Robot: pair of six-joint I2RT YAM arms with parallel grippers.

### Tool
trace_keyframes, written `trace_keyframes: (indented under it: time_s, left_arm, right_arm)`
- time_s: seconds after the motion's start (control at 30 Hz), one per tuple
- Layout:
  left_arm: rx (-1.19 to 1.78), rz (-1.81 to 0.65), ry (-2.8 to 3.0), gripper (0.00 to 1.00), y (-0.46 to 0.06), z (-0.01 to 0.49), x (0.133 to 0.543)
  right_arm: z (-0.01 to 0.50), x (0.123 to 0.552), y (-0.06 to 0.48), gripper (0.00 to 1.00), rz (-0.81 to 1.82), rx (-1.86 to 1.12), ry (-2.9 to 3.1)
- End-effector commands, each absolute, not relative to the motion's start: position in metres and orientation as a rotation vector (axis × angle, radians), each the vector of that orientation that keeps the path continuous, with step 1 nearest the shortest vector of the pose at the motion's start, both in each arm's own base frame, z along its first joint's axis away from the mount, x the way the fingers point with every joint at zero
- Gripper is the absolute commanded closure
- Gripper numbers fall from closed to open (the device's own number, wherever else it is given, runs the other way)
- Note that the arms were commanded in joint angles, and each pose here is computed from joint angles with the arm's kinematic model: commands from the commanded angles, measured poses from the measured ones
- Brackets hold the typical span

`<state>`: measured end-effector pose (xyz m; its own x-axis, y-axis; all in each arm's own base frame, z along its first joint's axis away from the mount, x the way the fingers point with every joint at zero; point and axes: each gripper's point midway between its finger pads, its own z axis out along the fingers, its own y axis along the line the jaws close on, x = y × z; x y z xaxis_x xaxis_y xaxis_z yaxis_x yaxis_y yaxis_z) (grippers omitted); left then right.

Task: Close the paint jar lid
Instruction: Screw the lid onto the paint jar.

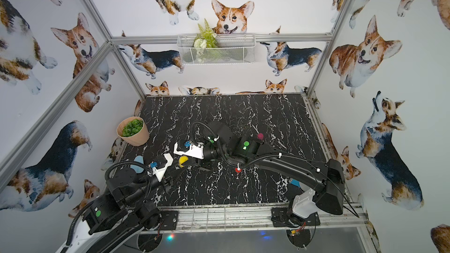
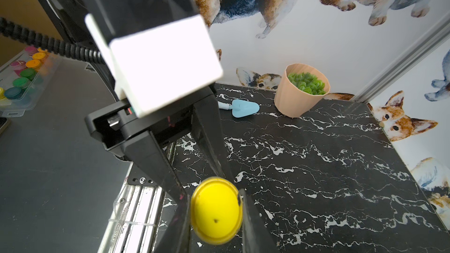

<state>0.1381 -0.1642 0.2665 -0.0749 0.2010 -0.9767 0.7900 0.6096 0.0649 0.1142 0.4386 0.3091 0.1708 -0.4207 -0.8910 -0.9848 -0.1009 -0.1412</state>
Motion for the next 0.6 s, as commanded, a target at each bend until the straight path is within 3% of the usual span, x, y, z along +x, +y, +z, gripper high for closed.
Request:
trace_keyframes:
  time_s: [0.0, 0.57]
  left_arm:
    - [0.824, -0.594, 1.541, 0.74, -0.164, 0.283, 0.14]
    - [0.782, -0.547, 1.532, 0.74, -0.155, 0.287, 0.144]
  right_arm:
    - [0.305, 0.114, 0.441, 0.75, 0.879, -1.642, 1.398]
    - [0.295, 0.116, 0.45, 0.74, 0.848, -1.568, 1.475]
